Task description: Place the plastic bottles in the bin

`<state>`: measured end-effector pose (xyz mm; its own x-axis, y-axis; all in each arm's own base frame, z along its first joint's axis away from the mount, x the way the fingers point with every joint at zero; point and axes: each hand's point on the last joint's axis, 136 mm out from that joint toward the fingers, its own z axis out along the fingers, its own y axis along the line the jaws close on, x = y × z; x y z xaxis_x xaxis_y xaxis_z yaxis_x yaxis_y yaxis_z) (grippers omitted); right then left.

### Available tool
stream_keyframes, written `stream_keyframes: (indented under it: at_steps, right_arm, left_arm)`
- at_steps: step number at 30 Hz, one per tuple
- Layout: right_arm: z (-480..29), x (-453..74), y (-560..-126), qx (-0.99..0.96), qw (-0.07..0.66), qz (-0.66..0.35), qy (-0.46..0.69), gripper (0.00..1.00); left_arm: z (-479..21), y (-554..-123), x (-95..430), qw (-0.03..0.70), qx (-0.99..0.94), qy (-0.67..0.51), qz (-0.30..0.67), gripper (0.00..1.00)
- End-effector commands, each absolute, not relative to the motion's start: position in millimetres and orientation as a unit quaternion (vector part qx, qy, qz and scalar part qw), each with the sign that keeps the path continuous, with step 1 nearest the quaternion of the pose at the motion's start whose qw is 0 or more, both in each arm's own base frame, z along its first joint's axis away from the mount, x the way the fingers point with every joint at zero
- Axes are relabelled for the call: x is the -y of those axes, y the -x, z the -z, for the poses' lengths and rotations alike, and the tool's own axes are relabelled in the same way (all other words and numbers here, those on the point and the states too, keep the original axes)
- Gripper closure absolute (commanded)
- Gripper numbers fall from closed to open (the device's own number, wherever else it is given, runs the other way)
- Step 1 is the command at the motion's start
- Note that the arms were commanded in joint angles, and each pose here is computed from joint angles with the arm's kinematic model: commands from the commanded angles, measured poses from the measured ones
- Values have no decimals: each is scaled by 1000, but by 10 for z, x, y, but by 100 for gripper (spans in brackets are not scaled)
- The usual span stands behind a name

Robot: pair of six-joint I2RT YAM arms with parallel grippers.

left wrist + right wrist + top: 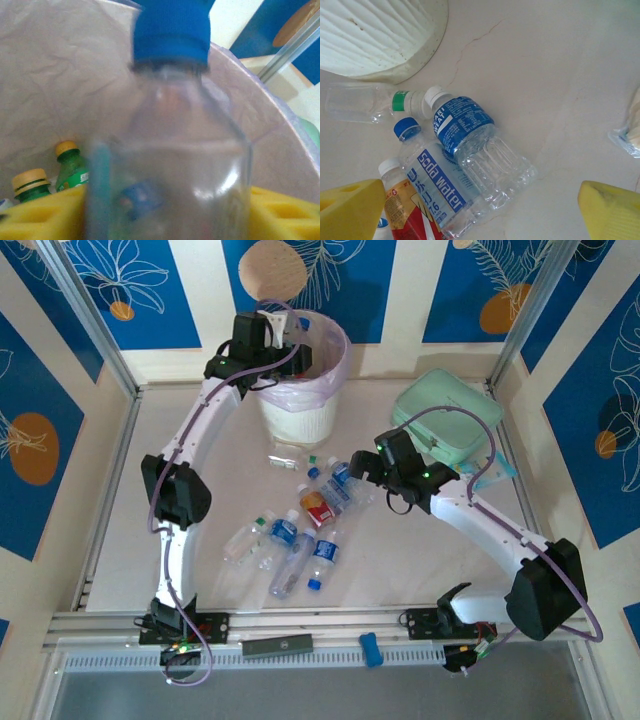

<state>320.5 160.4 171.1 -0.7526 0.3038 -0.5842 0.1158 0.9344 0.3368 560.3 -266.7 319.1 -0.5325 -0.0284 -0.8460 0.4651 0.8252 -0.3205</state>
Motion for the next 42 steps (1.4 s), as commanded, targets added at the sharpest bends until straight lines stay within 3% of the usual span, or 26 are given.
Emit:
stream_keyframes:
  at_steps: [1,3,15,22,35,42]
  right_arm:
    - [-1774,-1555,-3194,-921,346,-134,-122,1]
    - [-1789,-1556,-3199,-920,348,-134,-122,1]
    - [-1743,-1865,-3202,-927,329,-176,22,1]
    - [-1664,-1953,-3325,-928,322,-186,27,1]
    - [-1288,-2051,-3544,-951,270,-140,61,0]
    - [-1069,-2140,-3472,-957,211,-122,157,4]
  left_arm:
    - [-3375,-5591,2668,482,-825,-132,263,10]
    - [-3449,-5567,2661,488,-822,-132,264,0]
    - [-4252,-4951,2708,532,-776,-165,296,0]
    - [-4215,-4436,2478,568,-757,-155,284,0]
    - [-2974,-3602,1661,540,-816,-65,198,0]
    - [-2300,-3276,1180,511,-851,2,124,0]
